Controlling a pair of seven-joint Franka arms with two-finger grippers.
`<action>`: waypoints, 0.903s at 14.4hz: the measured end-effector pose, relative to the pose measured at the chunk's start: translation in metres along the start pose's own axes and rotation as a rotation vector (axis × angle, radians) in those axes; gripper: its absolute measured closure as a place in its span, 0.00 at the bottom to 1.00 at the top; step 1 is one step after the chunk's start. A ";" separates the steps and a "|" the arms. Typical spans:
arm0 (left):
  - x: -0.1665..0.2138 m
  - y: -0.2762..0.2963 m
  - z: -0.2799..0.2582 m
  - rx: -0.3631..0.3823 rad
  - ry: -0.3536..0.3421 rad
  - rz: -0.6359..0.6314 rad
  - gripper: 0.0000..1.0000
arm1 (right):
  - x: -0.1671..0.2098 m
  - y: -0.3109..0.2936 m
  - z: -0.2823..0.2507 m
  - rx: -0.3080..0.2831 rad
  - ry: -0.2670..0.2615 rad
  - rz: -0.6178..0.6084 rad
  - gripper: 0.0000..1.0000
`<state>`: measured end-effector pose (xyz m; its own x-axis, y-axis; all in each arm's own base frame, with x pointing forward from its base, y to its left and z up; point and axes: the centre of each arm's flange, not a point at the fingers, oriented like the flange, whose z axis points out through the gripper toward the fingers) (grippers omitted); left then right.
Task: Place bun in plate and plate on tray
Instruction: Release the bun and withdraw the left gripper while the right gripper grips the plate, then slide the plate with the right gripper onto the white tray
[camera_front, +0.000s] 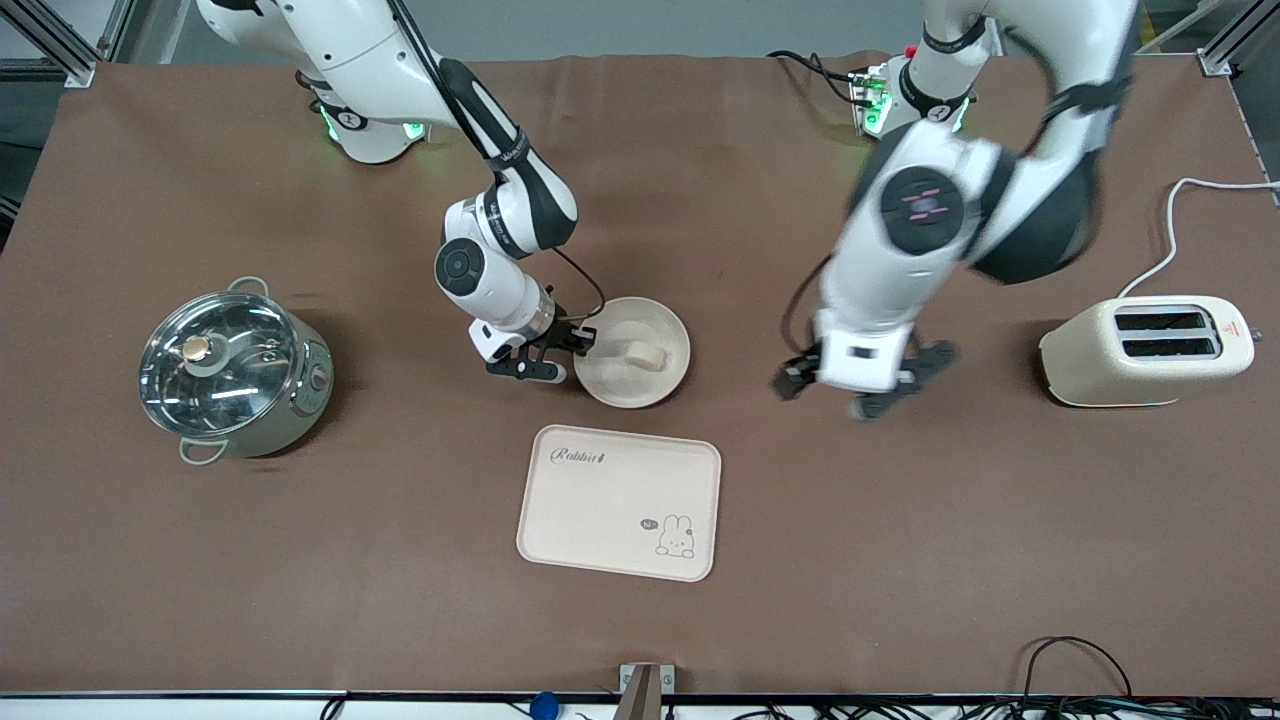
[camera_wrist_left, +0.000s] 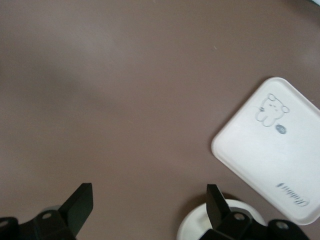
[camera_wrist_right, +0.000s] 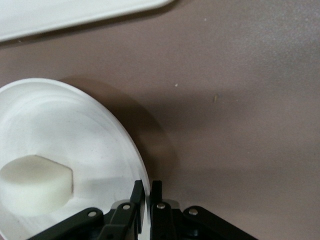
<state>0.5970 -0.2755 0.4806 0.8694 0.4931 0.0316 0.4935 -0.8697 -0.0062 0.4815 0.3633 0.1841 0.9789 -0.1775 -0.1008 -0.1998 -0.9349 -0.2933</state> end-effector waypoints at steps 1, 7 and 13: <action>0.016 -0.022 -0.020 0.019 -0.007 0.049 0.00 | 0.000 0.000 0.000 0.000 0.000 0.000 0.91; 0.070 -0.113 -0.108 0.034 -0.005 0.278 0.00 | -0.001 -0.020 -0.038 0.068 0.015 0.022 0.94; 0.088 -0.185 -0.153 0.046 -0.005 0.472 0.00 | 0.044 -0.035 -0.079 0.178 0.081 0.096 0.94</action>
<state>0.5781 -0.0745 0.6372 0.9990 0.0440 0.0102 0.0446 -0.9970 -0.0636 0.5350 0.3640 0.2651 0.9539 -0.2938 -0.0617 -0.2893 -0.8446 -0.4505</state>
